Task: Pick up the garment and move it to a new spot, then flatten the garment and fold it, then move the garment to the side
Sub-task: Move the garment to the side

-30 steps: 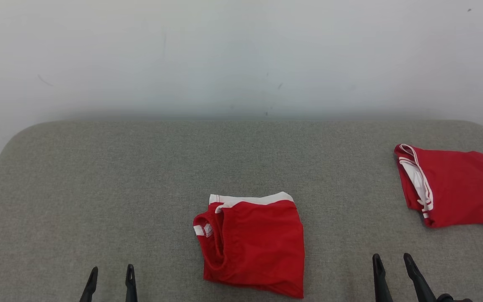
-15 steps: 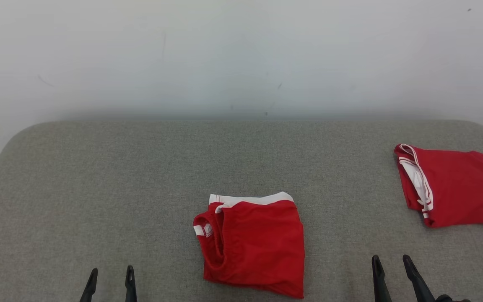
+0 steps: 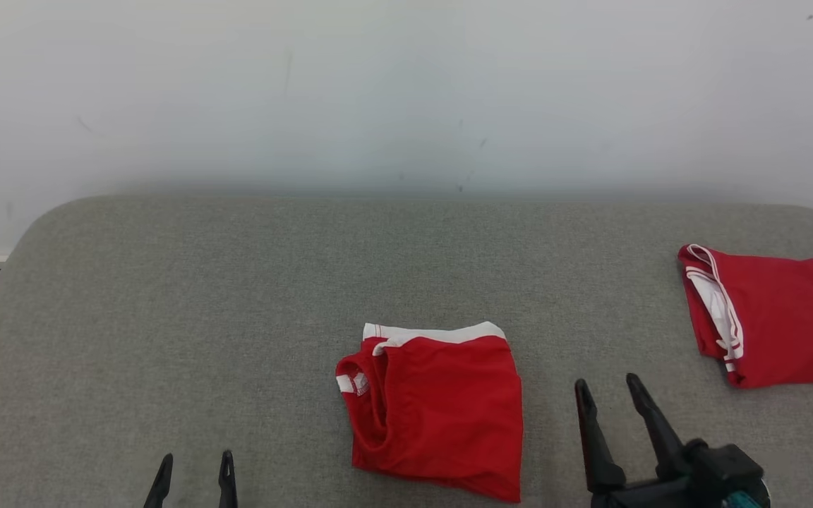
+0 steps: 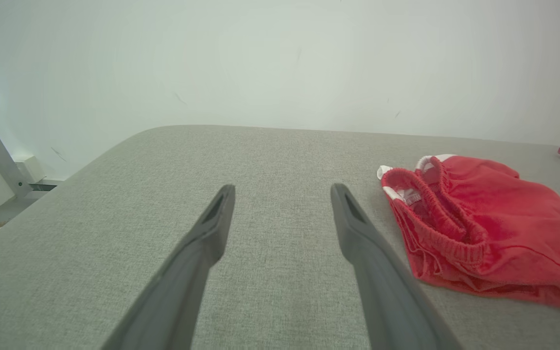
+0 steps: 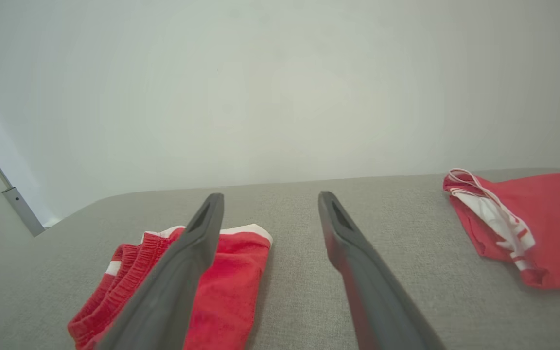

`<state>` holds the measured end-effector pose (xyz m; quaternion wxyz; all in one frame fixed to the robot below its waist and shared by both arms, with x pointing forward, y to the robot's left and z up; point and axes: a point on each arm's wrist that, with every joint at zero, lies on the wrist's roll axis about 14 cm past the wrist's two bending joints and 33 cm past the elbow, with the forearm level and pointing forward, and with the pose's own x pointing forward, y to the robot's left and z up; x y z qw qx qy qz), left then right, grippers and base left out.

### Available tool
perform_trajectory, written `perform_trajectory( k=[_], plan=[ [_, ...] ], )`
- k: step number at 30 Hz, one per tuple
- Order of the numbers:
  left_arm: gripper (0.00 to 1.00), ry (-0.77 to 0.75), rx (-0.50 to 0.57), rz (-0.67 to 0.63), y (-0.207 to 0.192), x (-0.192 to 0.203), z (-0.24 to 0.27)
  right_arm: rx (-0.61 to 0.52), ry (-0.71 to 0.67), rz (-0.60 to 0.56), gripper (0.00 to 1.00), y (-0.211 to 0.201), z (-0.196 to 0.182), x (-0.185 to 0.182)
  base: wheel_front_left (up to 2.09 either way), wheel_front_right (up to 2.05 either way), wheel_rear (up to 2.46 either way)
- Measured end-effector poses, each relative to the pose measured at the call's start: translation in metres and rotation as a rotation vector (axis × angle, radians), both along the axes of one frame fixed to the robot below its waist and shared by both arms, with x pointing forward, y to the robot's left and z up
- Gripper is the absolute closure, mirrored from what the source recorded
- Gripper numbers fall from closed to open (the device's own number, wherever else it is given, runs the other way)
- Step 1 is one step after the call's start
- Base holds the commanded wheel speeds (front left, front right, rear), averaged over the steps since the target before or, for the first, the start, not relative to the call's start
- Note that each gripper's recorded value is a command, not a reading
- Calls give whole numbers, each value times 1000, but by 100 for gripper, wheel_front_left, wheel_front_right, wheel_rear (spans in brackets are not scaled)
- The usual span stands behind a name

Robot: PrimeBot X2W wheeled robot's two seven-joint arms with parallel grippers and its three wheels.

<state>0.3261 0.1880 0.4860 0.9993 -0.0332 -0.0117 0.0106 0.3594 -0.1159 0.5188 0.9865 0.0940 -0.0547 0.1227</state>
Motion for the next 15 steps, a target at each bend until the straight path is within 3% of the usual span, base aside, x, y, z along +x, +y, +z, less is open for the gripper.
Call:
perform_trajectory(
  k=[7, 15],
  plan=[
    [0, 5, -5, 33, 10, -4, -2, -51, 87, 89, 0, 31, -23, 35, 0, 0, 0],
    [0, 10, -11, 49, 13, -6, -3, -93, 278, 133, 0, 49, -66, 68, 0, 0, 0]
  ],
)
